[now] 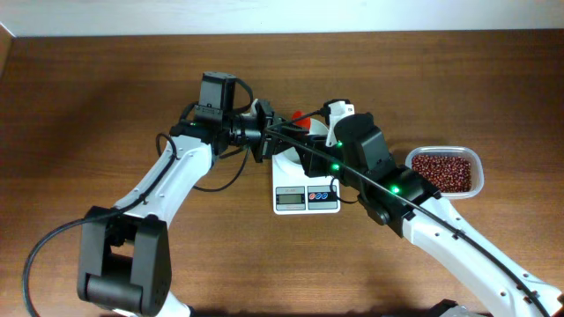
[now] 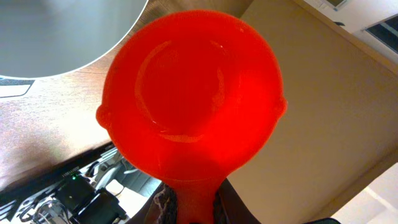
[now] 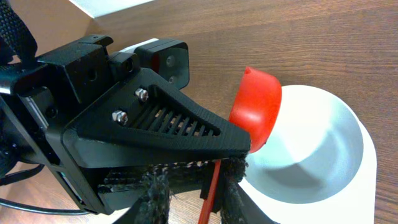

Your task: Scoop item into bowl and weigh 50g on scale

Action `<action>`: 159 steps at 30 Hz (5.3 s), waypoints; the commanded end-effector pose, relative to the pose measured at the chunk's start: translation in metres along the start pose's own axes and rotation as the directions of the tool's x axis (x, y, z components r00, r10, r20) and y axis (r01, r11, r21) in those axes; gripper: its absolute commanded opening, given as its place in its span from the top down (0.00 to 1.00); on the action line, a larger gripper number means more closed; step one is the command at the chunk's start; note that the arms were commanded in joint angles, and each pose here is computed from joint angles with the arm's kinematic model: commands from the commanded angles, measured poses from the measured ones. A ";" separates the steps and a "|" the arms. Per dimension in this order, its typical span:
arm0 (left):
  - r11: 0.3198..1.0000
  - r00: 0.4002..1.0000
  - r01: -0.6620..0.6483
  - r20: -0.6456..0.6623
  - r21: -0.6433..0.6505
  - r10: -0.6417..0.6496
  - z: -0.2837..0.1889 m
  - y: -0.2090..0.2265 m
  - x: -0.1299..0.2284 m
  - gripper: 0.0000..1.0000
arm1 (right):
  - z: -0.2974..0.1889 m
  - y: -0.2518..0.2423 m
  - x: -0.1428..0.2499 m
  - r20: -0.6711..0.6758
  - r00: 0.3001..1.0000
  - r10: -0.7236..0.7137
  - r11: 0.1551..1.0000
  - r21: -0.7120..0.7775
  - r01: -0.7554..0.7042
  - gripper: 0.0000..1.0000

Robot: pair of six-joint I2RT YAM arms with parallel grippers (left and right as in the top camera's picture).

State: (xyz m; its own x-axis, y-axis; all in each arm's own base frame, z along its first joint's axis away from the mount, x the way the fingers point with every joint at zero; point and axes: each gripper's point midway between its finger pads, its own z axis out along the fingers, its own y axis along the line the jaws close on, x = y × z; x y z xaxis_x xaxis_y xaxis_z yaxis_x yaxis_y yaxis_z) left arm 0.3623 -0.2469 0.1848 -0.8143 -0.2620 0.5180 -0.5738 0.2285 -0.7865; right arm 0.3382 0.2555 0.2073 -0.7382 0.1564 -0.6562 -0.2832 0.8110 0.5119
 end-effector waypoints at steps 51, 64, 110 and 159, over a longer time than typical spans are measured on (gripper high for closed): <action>0.520 0.520 -0.854 0.003 0.017 0.854 0.000 -0.015 0.022 1.00 | -0.150 -0.137 0.008 -0.437 0.890 0.134 0.913 0.404 0.061 0.96; 0.034 0.234 -0.718 -0.196 -0.695 0.952 -0.046 -0.006 0.011 1.00 | -0.182 -0.208 0.003 -0.462 0.805 0.373 0.764 0.645 0.016 0.96; -0.246 0.271 -0.611 -0.491 -0.752 0.828 0.063 0.121 0.001 1.00 | -0.143 -0.268 -0.016 -0.404 0.805 0.434 0.733 0.678 -0.054 0.96; -0.150 0.373 -0.574 -0.420 -0.805 0.827 0.072 0.170 -0.019 1.00 | -0.143 -0.268 -0.016 -0.405 0.805 0.435 0.732 0.679 -0.054 0.96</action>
State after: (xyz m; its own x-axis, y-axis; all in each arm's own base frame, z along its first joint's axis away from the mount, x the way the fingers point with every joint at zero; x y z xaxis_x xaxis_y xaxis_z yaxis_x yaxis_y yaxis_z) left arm 0.2877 -0.2647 0.0242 -0.8213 0.4635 -0.3326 0.4593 0.8830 0.0963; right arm 0.3334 -0.0446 0.1517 -0.9682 0.2448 -0.0523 0.2438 0.9695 0.0248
